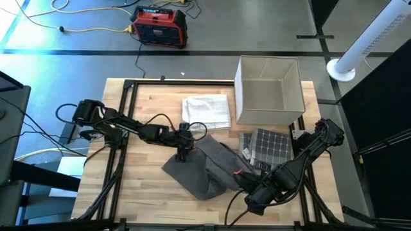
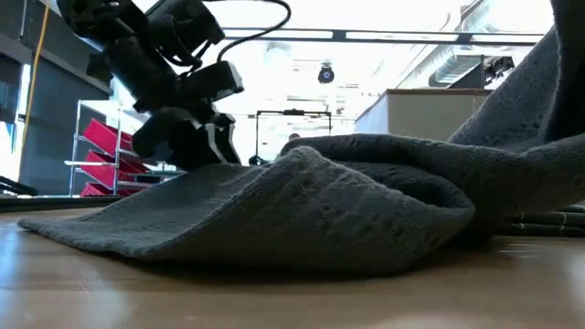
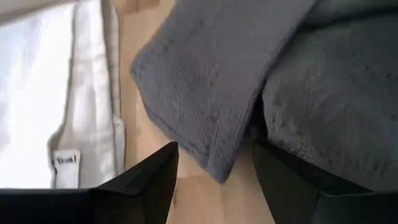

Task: Fold towel
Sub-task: Fold the gray towel

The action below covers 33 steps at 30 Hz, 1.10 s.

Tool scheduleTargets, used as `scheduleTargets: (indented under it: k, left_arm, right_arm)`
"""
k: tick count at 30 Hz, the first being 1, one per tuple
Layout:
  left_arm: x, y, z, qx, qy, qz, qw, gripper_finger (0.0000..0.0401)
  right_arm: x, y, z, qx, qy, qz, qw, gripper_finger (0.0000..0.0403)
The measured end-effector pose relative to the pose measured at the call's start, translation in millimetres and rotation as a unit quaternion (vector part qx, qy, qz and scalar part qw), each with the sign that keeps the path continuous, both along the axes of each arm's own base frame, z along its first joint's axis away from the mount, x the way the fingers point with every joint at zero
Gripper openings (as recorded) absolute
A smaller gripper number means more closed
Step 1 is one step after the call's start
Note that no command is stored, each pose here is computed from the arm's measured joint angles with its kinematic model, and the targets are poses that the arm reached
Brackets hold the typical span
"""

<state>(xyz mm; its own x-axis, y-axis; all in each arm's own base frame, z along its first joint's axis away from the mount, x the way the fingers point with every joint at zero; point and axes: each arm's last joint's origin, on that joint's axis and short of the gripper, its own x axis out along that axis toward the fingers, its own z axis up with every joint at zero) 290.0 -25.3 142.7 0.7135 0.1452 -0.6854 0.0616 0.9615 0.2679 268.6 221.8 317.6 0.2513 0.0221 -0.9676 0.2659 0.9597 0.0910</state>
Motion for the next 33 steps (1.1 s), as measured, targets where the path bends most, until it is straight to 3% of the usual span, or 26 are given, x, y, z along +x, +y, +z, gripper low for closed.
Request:
scheduleTargets:
  k: [7,15,21,26,30,33]
  left_arm:
    - [8,9,-18,0.011,0.017,0.025,0.999,0.0187]
    - [18,16,-11,-0.011,-0.005,0.056,0.998,0.0024]
    - [21,18,-1,-0.02,0.005,0.065,0.998,0.0004]
    - [6,17,43,0.016,0.04,0.093,0.995,0.0002]
    - [-23,13,104,0.049,0.04,0.116,0.991,0.0002]
    - [-54,12,154,0.038,0.012,0.141,0.989,0.0002]
  right_arm:
    - [0,0,0,-0.002,0.0,0.0,1.0,0.0]
    - [0,0,0,0.0,0.001,-0.01,1.0,0.0]
    - [0,-2,0,-0.018,-0.016,-0.029,0.999,0.0]
    - [-8,-15,22,-0.036,-0.088,-0.099,0.991,0.0]
    - [-23,-33,50,-0.044,-0.166,-0.146,0.974,0.0]
    - [-36,-48,70,-0.06,-0.224,-0.163,0.959,0.0]
